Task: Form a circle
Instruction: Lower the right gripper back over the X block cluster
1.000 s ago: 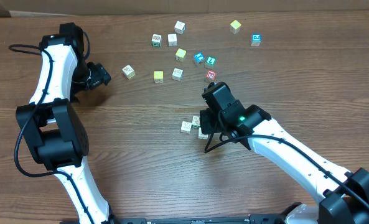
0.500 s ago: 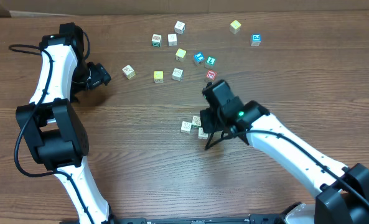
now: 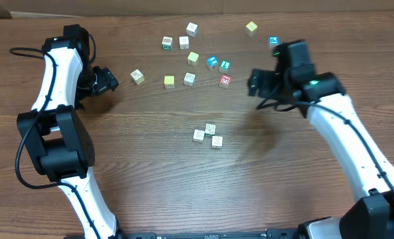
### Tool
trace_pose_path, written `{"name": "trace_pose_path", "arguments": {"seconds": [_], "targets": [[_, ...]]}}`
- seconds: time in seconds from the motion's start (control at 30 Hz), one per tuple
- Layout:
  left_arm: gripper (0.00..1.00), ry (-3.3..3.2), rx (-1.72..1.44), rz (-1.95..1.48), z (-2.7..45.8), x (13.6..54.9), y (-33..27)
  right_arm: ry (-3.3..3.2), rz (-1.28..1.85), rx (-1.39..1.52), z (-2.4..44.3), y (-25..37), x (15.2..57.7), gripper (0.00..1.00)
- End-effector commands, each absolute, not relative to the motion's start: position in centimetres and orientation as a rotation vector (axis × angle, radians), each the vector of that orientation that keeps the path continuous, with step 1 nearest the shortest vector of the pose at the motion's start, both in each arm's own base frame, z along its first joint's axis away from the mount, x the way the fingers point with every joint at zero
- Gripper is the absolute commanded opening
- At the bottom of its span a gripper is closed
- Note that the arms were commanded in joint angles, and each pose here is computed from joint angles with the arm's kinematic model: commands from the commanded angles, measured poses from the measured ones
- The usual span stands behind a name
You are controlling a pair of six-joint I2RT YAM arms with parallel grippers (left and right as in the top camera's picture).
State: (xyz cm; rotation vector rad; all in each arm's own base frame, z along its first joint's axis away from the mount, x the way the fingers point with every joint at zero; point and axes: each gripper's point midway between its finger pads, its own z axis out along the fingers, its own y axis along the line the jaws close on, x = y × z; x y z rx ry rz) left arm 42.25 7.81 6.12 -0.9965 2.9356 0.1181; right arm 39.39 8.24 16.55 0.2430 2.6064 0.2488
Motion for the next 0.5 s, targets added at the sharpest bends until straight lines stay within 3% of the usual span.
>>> {"name": "trace_pose_path", "arguments": {"seconds": [0.0,0.17,0.33,0.47], "targets": [[0.99,2.944,-1.021,0.116,5.5,42.1,7.4,2.595,0.383,0.377,17.4,6.9,39.6,0.95],[1.00,2.944,-1.021,0.116,5.5,42.1,7.4,2.614,0.390,0.499,18.0,4.6,39.2,0.96],[1.00,2.944,-1.021,0.116,5.5,42.1,7.4,2.678,0.382,0.594,21.8,2.6,38.7,1.00],[1.00,2.944,-1.021,0.116,5.5,42.1,7.4,2.741,0.347,0.530,23.7,1.9,38.8,1.00]]}}
